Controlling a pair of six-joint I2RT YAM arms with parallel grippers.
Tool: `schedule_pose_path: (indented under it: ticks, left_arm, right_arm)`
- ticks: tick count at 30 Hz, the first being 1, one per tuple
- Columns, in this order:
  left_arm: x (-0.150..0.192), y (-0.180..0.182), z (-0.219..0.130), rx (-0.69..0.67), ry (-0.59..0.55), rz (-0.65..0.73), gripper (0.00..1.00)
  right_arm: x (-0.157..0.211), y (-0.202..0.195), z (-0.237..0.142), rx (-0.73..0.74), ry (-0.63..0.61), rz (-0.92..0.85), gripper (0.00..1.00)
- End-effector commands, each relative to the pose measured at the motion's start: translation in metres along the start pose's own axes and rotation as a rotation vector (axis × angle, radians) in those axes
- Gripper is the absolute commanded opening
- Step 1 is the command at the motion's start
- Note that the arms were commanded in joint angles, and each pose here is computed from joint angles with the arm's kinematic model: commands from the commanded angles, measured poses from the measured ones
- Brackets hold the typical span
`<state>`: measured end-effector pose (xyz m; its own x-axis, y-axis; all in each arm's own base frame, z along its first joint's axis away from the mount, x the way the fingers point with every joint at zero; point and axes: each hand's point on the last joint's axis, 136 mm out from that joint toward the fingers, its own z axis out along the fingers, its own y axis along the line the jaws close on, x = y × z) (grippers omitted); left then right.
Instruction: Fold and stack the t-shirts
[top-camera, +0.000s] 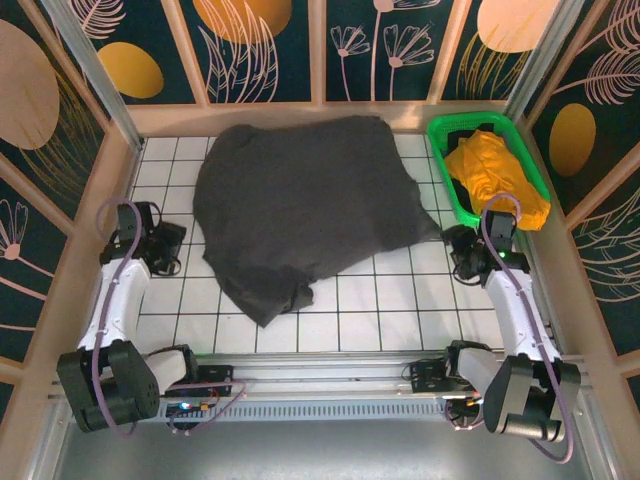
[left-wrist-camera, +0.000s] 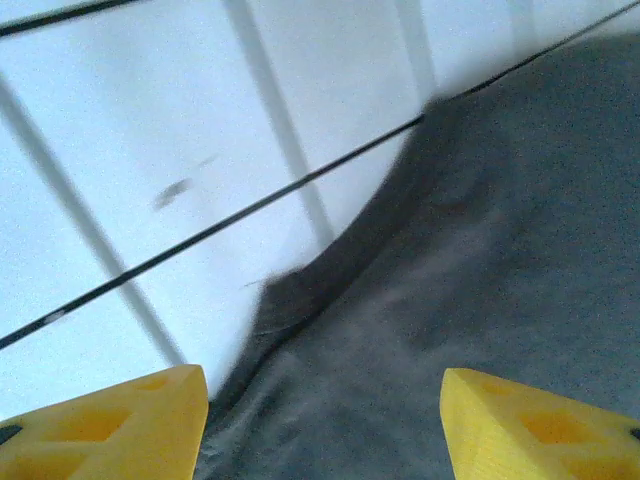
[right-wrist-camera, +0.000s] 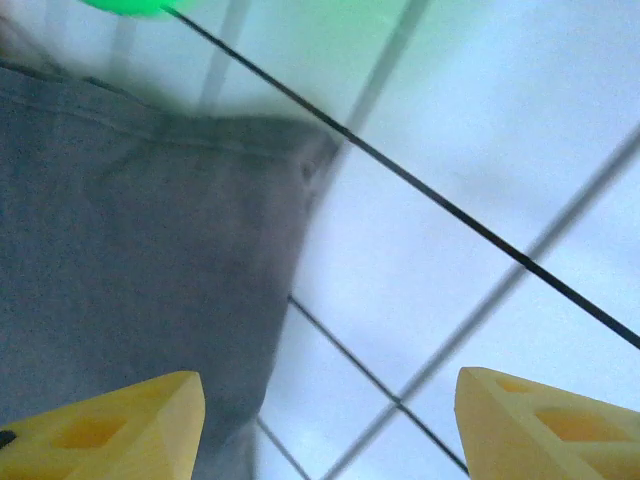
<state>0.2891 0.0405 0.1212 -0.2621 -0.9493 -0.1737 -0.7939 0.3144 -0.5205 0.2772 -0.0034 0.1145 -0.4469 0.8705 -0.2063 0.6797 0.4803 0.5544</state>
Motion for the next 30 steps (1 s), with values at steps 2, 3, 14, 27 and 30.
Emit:
schedule_pose_path:
  ticks: [2, 3, 14, 27, 30]
  left_arm:
    - [-0.019, -0.041, -0.017, 0.092, -0.091, 0.093, 0.60]
    - [-0.017, -0.047, -0.015, 0.088, -0.078, 0.110, 0.59]
    - [0.051, -0.041, 0.049, 0.011, 0.179, 0.186, 0.47]
    - [0.020, -0.041, 0.143, -0.173, 0.166, 0.290, 0.45]
    - [-0.001, -0.056, 0.165, -0.186, 0.145, 0.334, 0.45]
  right_arm:
    - [-0.012, 0.016, -0.008, 0.009, -0.048, -0.054, 0.67]
    - [-0.014, 0.019, -0.007, 0.013, -0.051, -0.068, 0.65]
    - [0.038, 0.073, 0.058, -0.021, 0.108, -0.379, 0.31]
    - [0.050, 0.071, 0.157, 0.271, 0.238, -0.533, 0.30]
    - [0.055, 0.065, 0.170, 0.324, 0.278, -0.504, 0.30]
